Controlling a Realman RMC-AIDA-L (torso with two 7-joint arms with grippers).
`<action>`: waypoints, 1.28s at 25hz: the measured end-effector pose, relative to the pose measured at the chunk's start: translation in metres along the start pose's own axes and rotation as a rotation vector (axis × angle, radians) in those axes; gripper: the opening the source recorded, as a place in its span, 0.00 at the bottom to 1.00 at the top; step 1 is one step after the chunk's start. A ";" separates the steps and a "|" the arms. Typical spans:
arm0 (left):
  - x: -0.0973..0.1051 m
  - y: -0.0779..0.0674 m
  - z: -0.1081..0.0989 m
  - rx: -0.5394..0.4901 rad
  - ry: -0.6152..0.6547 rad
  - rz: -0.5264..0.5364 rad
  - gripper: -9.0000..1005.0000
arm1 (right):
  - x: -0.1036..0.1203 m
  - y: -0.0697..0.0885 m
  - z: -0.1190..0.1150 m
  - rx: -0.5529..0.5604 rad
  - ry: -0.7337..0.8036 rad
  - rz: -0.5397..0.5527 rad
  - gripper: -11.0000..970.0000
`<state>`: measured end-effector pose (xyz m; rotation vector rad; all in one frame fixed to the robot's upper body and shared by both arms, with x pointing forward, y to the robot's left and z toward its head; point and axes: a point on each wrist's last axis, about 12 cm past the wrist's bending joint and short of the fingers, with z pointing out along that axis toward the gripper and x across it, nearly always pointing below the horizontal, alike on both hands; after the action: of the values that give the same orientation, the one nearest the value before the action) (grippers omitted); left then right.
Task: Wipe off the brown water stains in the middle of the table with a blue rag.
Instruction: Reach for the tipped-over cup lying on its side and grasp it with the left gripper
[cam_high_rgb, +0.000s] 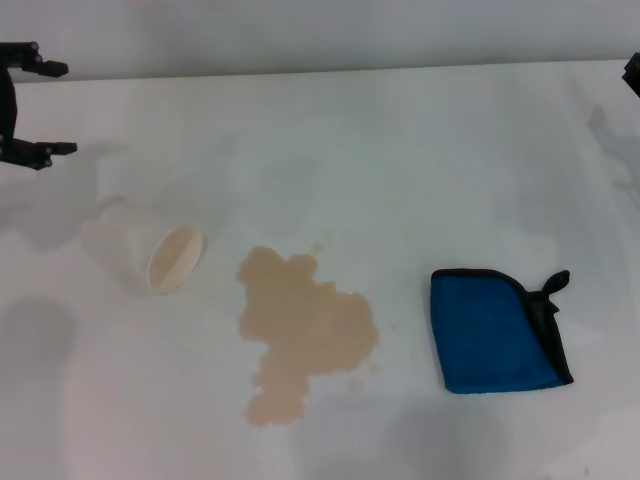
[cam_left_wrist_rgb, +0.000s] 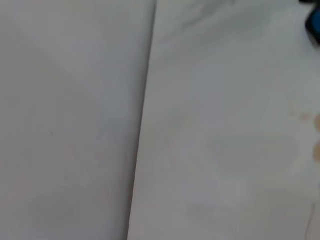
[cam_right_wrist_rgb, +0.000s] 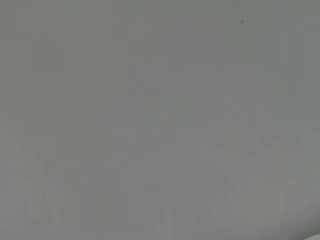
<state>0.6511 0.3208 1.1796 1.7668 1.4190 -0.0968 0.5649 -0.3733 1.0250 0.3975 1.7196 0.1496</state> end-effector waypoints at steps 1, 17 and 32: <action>0.000 0.001 0.001 0.004 0.008 0.019 0.85 | 0.001 0.000 0.000 0.000 0.002 0.002 0.85; -0.014 -0.008 0.039 0.189 0.131 0.234 0.85 | 0.006 -0.004 -0.003 0.075 -0.005 0.094 0.84; -0.035 -0.028 0.065 0.284 0.106 0.216 0.85 | 0.004 -0.002 0.000 0.072 -0.010 0.093 0.83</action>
<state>0.6430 0.2524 1.1409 2.1773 1.3291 -0.0941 0.5639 -0.3742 1.0207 0.5306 1.7009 0.1530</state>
